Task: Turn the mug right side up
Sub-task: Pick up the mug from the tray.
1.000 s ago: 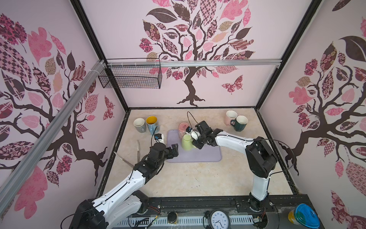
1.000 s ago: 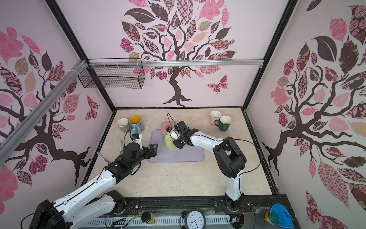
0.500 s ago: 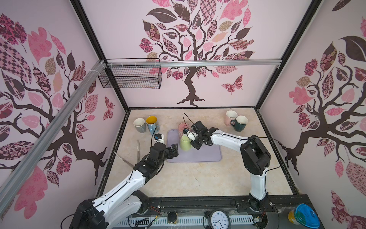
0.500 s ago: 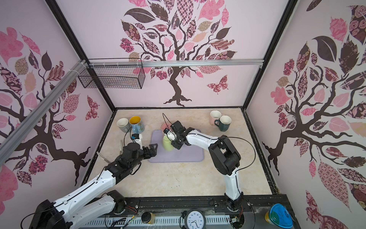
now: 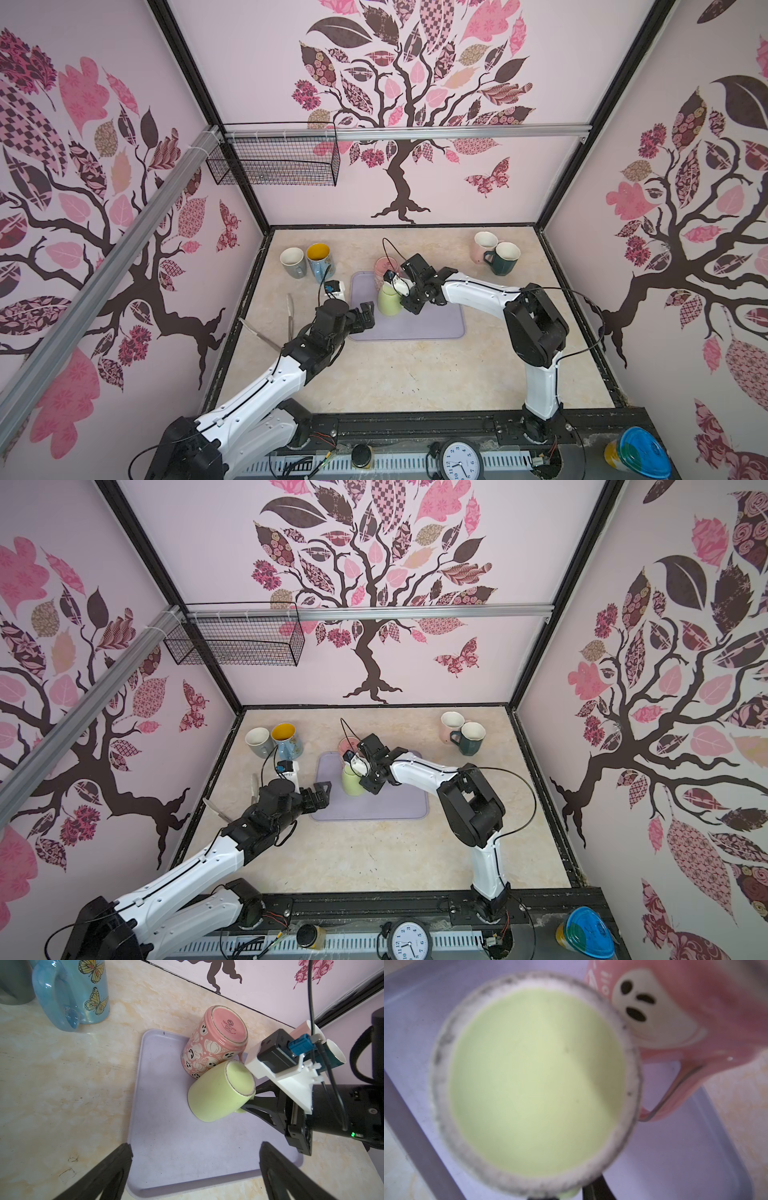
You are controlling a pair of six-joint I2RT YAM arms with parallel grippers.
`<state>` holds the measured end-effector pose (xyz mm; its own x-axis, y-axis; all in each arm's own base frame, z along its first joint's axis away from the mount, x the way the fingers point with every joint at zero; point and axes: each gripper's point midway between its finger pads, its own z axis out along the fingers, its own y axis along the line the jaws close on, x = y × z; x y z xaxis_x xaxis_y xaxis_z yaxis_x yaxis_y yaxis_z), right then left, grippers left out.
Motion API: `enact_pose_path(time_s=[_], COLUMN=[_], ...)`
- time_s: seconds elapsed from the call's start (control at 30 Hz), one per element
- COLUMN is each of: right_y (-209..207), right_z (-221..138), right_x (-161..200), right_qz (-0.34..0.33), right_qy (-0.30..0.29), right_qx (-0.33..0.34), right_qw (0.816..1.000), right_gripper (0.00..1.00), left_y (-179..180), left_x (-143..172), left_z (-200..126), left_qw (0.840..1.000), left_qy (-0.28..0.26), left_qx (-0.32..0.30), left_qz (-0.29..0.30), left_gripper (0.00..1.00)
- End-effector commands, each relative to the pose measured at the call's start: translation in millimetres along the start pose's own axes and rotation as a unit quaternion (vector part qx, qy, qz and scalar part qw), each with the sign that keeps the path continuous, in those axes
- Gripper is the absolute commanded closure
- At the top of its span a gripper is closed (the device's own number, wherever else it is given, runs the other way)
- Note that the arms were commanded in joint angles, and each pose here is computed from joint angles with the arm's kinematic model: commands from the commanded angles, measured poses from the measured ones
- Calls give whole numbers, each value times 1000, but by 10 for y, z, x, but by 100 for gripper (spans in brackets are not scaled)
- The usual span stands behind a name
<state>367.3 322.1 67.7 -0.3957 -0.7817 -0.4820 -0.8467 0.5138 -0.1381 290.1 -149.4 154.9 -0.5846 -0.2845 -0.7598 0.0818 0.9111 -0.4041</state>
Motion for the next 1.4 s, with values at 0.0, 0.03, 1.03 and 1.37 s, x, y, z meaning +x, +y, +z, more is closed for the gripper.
enact_pose_path(time_s=[0.0,0.03,1.03,1.37], right_y=[21,14,272,248], right_z=[8,-5,-344,-549], right_x=[-49,-49,-4,-64], right_qz=[4,6,166,200], right_qy=[2,2,-89,-125], right_qx=[-3,-2,-58,-63], right_qw=[1000,1000,980,970], right_gripper=[87,93,100,100], left_y=[63,65,55,62], left_x=[66,66,93,112], left_z=[29,28,56,80], left_qw=[1000,1000,1000,1000], left_qy=[5,5,11,14], left_qx=[-7,-7,-5,-7], left_qz=[-2,-2,-1,-2], left_gripper=[2,2,2,2])
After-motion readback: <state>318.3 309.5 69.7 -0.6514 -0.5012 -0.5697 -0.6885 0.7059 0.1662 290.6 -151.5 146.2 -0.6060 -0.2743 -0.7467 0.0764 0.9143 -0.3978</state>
